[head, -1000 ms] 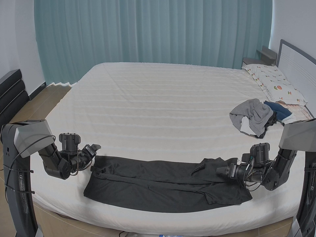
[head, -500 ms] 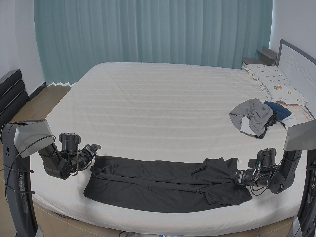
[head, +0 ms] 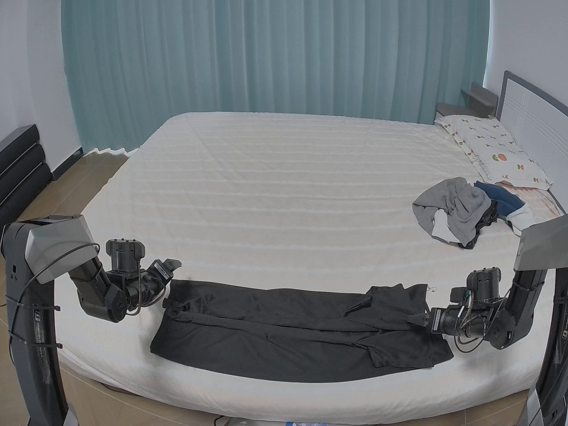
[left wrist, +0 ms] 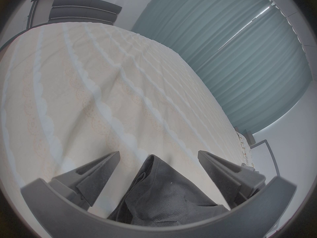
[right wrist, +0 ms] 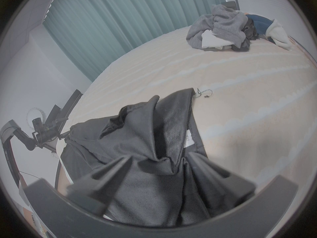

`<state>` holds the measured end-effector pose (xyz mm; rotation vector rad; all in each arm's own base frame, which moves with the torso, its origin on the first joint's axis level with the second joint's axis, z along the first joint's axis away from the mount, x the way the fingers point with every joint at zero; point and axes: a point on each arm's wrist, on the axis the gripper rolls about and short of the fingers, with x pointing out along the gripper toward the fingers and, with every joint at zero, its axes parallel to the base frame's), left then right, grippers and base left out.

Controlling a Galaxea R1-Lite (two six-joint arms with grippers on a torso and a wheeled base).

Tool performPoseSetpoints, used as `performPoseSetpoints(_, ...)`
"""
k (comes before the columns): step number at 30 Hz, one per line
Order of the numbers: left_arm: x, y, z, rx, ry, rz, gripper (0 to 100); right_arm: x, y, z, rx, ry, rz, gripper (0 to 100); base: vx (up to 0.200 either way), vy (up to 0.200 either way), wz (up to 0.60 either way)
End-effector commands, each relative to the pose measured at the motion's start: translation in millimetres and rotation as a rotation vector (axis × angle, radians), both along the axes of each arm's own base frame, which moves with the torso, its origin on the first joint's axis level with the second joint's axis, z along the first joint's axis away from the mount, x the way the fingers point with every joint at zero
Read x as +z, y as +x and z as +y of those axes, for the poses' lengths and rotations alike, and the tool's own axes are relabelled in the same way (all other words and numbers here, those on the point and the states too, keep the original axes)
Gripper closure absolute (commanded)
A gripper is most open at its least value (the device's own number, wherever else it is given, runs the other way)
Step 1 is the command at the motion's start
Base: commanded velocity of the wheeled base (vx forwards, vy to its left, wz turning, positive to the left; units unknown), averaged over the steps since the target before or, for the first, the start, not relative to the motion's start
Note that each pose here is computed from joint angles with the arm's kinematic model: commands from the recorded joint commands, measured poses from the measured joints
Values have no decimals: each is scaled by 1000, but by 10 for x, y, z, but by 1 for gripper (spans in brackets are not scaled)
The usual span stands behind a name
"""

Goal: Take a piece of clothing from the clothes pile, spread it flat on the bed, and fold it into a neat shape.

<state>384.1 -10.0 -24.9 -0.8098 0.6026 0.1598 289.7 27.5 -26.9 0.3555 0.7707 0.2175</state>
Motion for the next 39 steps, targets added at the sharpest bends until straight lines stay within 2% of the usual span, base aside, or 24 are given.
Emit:
performPoseSetpoints(1, -5, 0, 2, 0, 0, 1, 0, 324, 112, 53, -15, 43, -118, 0, 0, 0, 0)
performPoseSetpoints(6, -4, 1, 2, 0, 0, -1, 0, 511, 226, 222, -46, 118, -158, 0, 0, 0, 0)
performPoseSetpoints(12, -1, 3, 7, 1, -1, -4, 0, 445, 366, 758, -101, 306, -31, 0, 0, 0, 0)
performPoseSetpoints(20, -4, 6, 7, 1, -1, -4, 0, 124, 416, 1080, -65, 273, 110, 0, 0, 0, 0)
performPoseSetpoints(26, -4, 6, 2, 0, 1, -4, 0, 142, 512, 1175, -58, 270, 86, 0, 0, 0, 0)
performPoseSetpoints(33, -3, 9, 2, 0, 1, -4, 0, 171, 660, 1236, -65, 254, 125, 0, 0, 0, 0)
performPoseSetpoints(39, -1, 12, 1, 0, 1, -5, 0, 239, 859, 1379, -58, 270, 96, 0, 0, 0, 0)
